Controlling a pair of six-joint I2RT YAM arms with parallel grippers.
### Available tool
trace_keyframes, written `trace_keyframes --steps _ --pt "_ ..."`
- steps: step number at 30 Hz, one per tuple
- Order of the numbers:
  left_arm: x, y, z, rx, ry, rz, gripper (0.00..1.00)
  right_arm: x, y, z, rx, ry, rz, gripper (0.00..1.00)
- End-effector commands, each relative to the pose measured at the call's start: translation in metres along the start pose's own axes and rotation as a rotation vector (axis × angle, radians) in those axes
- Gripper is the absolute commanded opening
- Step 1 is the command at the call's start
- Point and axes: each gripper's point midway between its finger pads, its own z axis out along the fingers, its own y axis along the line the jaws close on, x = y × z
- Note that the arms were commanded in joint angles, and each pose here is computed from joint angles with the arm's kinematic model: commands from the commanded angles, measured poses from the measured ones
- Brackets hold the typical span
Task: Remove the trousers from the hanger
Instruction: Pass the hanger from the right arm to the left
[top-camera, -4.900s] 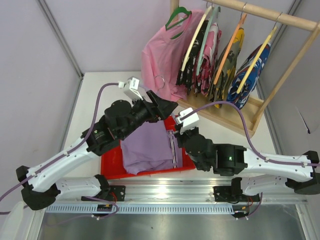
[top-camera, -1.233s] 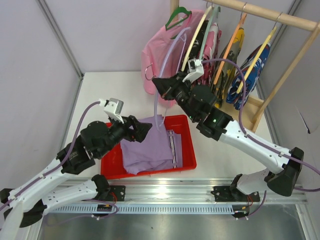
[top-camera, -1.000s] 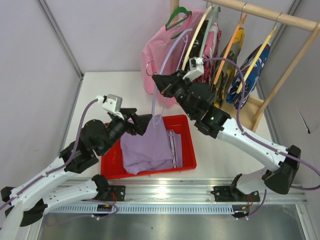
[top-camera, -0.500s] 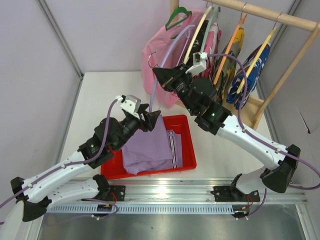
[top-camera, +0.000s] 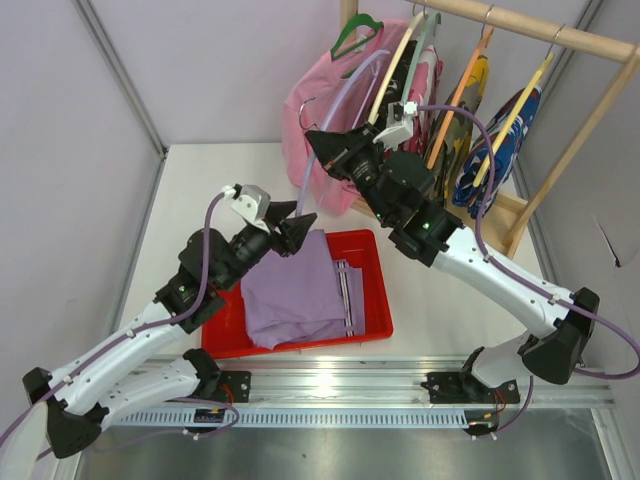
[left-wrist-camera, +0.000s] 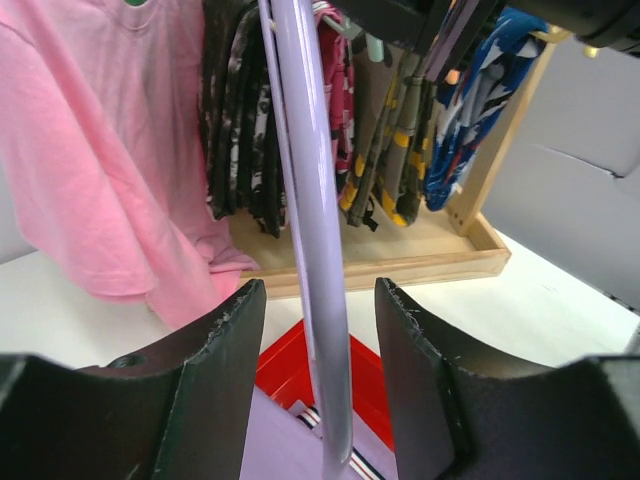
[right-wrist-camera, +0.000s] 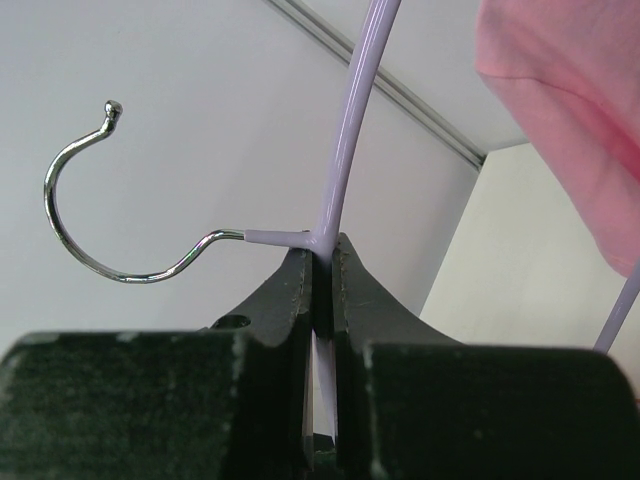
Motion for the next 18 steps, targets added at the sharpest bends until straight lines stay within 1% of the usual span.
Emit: trace_keyframes --steps 1,4,7,13,18 --pt "-0.016 -0.015 0.003 0.104 -0.058 -0.026 0.53 -0.029 0.034 0.0 -0.093 -0.074 0.071 0.0" --pt "-0.012 -0.013 0.008 0.102 -0.046 -0.024 0.53 -0.029 0.036 0.0 -0.101 -0.071 0.075 0.0" --pt "-0.013 -0.017 0.01 0.133 -0.056 -0.018 0.53 -0.03 0.037 -0.001 -0.102 -0.072 0.073 0.0" --pt "-0.009 -0.014 0.018 0.127 -0.063 -0.017 0.52 -0.028 0.034 -0.003 -0.099 -0.066 0.085 0.0" --pt "-0.009 -0.01 0.021 0.12 -0.092 -0.036 0.5 -0.029 0.032 -0.004 -0.091 -0.079 0.121 0.0"
